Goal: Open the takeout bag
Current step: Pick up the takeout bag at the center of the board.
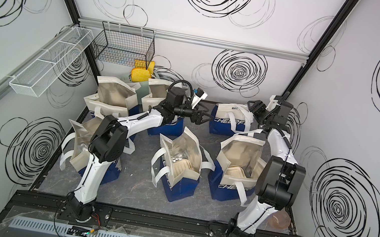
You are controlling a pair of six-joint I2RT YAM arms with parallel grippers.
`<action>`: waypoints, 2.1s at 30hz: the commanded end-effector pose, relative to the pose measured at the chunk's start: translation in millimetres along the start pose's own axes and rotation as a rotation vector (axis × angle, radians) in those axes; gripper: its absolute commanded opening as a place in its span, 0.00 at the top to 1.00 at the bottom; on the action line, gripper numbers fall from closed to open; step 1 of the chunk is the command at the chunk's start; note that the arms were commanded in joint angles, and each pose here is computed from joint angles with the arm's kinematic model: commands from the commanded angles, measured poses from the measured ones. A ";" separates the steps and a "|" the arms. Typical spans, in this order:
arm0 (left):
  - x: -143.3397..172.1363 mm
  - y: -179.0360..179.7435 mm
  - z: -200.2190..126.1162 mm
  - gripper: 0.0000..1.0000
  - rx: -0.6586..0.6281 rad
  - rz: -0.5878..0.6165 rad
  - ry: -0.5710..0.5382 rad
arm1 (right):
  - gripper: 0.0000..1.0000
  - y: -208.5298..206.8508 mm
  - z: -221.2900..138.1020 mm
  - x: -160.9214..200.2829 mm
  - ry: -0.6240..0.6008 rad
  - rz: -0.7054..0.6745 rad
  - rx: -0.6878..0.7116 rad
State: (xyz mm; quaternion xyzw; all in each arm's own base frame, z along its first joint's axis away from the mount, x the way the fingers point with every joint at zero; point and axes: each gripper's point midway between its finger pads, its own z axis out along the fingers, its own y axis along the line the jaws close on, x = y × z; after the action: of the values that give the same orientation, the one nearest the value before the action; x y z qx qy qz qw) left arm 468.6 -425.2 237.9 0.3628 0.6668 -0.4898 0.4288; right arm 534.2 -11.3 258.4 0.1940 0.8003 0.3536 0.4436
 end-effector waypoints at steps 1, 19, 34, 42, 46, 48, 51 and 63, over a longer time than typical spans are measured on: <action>-10.7 -6.8 0.7 0.17 0.020 0.064 -0.010 | 0.31 16.6 11.3 16.9 0.086 0.006 -0.040; -6.2 18.6 2.9 0.43 -0.125 0.028 -0.006 | 0.33 46.3 21.5 48.8 0.216 0.045 -0.102; 13.7 13.7 5.5 0.59 -0.092 0.001 0.001 | 0.33 52.0 29.1 51.7 0.247 0.064 -0.116; 28.7 13.9 2.0 0.55 -0.096 0.004 0.019 | 0.33 55.1 28.7 48.6 0.247 0.056 -0.117; 27.3 14.3 2.4 0.58 -0.099 0.003 0.012 | 0.33 56.2 28.4 47.7 0.245 0.055 -0.119; 25.2 13.4 2.9 0.63 -0.098 0.003 0.005 | 0.33 56.8 28.1 47.2 0.245 0.055 -0.119; 19.8 11.5 2.8 0.71 -0.091 0.004 -0.009 | 0.33 58.2 26.5 46.9 0.244 0.046 -0.121; -21.0 -7.2 -4.4 1.00 -0.092 0.019 -0.041 | 0.29 67.9 10.4 18.5 0.126 -0.147 0.004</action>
State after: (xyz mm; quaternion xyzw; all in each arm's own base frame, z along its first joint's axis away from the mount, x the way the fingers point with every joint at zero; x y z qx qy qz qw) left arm 473.2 -423.4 200.5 0.3296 0.7131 -0.4549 0.4195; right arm 536.5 55.2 264.6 0.1370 0.8346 0.3808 0.3737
